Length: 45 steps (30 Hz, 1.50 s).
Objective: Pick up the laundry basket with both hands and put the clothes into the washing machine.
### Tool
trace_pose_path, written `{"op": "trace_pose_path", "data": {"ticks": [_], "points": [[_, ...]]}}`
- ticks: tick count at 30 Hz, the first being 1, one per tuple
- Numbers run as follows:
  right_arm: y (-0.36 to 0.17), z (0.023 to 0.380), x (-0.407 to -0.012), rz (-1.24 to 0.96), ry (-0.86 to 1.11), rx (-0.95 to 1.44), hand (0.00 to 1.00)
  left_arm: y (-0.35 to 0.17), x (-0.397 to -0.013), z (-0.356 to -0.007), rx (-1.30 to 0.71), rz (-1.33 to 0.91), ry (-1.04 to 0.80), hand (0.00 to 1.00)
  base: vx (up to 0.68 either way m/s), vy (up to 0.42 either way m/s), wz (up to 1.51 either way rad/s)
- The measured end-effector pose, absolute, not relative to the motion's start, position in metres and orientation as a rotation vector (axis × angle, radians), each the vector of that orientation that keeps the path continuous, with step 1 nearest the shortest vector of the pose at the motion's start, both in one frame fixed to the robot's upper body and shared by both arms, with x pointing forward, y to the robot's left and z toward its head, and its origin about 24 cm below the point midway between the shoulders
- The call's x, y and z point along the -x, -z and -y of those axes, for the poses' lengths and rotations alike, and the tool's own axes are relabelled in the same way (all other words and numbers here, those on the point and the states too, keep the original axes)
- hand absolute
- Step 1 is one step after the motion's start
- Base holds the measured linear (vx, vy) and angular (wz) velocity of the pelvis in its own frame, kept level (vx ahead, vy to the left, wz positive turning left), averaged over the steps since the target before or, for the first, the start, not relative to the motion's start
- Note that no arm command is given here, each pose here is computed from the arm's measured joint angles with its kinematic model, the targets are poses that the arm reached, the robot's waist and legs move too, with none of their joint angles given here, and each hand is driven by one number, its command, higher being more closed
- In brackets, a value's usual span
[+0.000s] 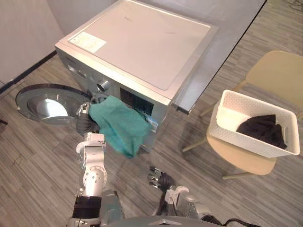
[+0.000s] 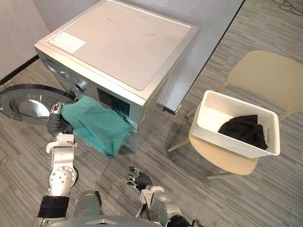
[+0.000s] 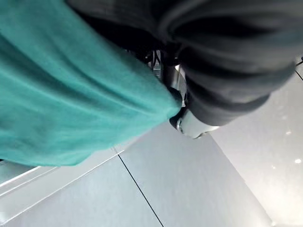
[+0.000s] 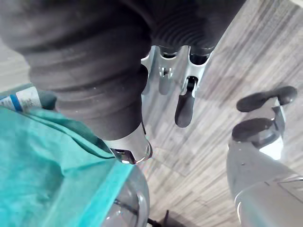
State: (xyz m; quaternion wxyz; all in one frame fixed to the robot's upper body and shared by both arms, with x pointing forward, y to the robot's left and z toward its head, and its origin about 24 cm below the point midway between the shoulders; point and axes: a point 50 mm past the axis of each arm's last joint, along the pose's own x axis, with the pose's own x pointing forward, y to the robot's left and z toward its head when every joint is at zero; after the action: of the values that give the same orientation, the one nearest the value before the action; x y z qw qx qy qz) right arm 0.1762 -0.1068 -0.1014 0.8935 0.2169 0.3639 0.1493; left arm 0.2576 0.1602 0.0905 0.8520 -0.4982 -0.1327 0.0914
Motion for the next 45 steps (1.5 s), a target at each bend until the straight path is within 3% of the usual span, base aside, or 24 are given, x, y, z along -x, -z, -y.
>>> {"op": "trace_pose_path", "data": {"ticks": [11,17,20,21,25,29,35,45], "points": [[0.092,0.115,-0.177,-0.682,-0.247,-0.547,1.0,-0.059,-0.257,-0.14,0.983,0.098,-0.136,1.0,-0.01,0.288,-0.27],[0.083,0.128,-0.192,-0.612,-0.188,-0.562,1.0,-0.089,-0.279,-0.133,0.982,0.181,-0.066,1.0,-0.12,0.319,-0.45],[0.082,0.131,-0.203,-0.603,-0.16,-0.538,1.0,-0.087,-0.281,-0.145,0.992,0.191,-0.127,1.0,-0.03,0.212,-0.74],[0.082,0.13,-0.209,-0.603,-0.154,-0.529,0.0,-0.079,-0.281,-0.153,0.994,0.178,-0.181,1.0,0.05,0.102,-1.0],[0.087,0.128,-0.213,-0.633,-0.125,-0.51,0.0,-0.057,-0.263,-0.182,1.003,0.153,-0.353,1.0,0.11,-0.011,-1.05],[0.084,0.131,-0.214,-0.609,-0.049,-0.577,0.0,-0.059,-0.266,-0.178,1.079,0.161,-0.367,1.0,0.16,-0.116,-0.11],[0.083,0.138,-0.2,-0.572,0.088,-0.734,0.0,-0.074,-0.251,-0.206,1.177,0.3,-0.487,1.0,0.12,-0.139,-0.05],[0.079,0.178,-0.213,-0.453,0.373,-0.938,0.0,-0.082,-0.265,-0.203,1.255,0.321,-0.505,1.0,0.05,0.123,0.23]]}}
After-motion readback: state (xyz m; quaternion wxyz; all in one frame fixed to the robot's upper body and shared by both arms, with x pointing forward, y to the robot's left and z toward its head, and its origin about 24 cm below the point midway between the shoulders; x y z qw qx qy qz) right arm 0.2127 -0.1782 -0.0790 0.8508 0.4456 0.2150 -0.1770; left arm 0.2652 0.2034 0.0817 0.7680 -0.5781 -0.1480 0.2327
